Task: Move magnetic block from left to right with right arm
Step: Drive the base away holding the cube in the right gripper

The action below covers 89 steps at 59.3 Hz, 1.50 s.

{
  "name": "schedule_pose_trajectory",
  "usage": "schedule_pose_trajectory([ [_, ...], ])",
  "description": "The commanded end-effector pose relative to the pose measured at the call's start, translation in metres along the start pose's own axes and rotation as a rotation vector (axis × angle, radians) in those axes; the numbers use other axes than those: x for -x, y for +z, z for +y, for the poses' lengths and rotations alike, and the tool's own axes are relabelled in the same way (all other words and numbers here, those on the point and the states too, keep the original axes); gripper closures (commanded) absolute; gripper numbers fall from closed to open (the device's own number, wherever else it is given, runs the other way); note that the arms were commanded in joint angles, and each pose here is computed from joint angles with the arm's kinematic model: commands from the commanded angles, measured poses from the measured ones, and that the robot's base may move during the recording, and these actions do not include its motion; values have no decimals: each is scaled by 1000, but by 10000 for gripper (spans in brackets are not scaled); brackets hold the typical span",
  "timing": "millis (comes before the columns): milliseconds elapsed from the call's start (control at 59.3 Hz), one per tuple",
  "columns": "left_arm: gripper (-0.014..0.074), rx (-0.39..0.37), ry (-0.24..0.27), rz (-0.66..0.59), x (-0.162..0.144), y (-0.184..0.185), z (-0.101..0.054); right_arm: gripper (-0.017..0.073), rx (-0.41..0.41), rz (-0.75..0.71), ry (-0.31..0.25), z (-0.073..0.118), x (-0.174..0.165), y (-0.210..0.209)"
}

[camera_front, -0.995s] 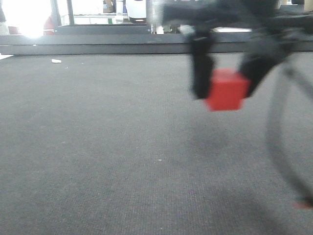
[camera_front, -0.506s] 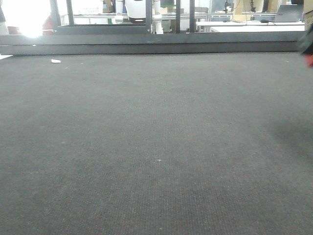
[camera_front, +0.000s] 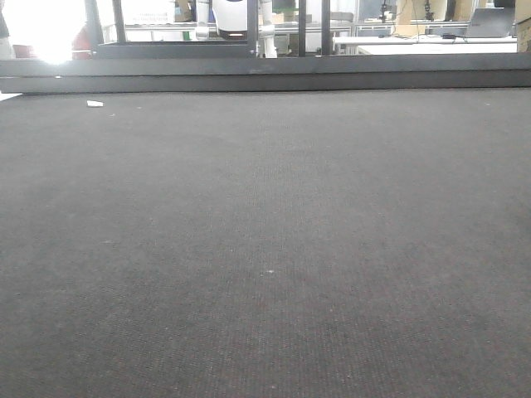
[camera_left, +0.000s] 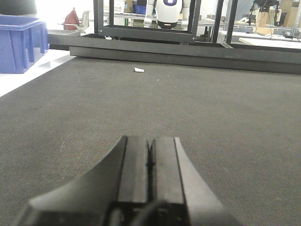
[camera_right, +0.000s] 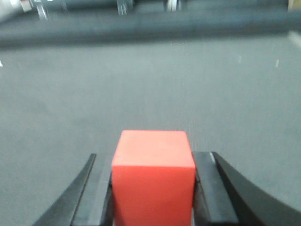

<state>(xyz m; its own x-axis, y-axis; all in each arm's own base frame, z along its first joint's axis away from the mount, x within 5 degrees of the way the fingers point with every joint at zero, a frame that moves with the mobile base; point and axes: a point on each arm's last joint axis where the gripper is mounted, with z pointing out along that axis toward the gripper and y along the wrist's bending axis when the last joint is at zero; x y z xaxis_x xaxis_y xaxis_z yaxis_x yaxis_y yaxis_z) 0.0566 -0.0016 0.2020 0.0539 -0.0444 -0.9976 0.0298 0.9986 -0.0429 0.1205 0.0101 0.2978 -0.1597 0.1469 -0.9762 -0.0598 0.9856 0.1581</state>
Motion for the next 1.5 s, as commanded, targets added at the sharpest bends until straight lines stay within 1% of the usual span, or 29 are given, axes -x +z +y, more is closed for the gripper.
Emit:
schedule_pose_trajectory([
  [0, 710, -9, -5, -88, 5, -1, -1, 310, 12, -155, -31, 1, 15, -18],
  [84, 710, -9, -5, -88, 5, -1, -1, 310, 12, -184, -67, 1, 13, -33],
  [219, 710, -9, -5, -88, 5, -1, -1, 310, 6, -212, -102, 1, 12, -52],
  [320, 710, -9, -5, -88, 5, -1, -1, 310, 4, -207, -102, 0, 10, -56],
  [1484, 710, -9, -5, -88, 5, -1, -1, 310, 4, -205, -102, 0, 10, -56],
])
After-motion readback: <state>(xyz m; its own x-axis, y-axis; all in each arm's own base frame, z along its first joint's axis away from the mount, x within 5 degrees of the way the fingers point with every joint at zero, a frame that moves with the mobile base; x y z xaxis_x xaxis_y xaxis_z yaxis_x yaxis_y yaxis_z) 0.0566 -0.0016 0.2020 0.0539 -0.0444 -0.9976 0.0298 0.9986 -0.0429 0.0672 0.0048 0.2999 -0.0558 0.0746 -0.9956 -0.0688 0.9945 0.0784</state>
